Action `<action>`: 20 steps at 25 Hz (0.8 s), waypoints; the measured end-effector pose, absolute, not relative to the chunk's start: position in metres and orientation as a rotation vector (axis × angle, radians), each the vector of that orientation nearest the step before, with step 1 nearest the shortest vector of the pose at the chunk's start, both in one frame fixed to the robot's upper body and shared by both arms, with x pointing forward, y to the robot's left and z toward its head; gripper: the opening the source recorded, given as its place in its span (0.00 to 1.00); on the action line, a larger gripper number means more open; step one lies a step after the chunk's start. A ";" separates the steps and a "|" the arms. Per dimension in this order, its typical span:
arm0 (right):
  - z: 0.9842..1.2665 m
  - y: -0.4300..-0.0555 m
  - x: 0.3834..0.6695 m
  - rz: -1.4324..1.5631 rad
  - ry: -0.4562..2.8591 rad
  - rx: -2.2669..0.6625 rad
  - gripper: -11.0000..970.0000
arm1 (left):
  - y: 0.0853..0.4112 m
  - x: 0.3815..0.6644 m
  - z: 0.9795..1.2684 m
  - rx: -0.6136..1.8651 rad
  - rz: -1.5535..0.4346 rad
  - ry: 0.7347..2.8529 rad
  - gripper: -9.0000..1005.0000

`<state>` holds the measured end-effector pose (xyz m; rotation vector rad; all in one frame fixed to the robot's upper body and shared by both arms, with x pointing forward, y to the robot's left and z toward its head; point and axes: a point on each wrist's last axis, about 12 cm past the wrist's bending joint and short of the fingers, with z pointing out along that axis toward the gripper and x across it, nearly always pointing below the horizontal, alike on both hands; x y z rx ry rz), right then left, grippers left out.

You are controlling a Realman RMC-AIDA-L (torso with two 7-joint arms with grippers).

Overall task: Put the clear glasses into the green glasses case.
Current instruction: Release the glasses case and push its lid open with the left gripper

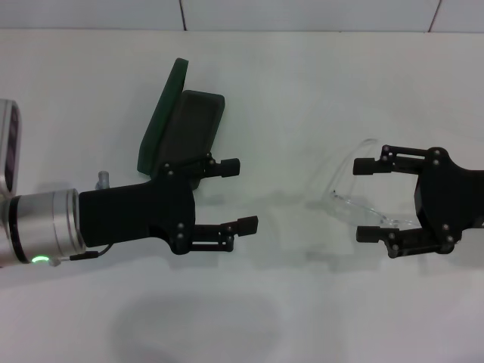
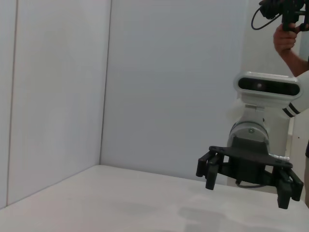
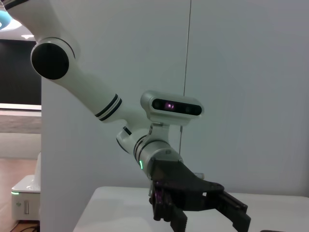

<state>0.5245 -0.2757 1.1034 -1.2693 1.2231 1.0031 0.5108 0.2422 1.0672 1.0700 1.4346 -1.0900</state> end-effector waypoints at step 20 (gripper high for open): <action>1.100 -0.272 0.524 0.997 1.228 -1.293 0.83 | 0.245 0.518 1.077 0.957 -1.125 1.454 0.88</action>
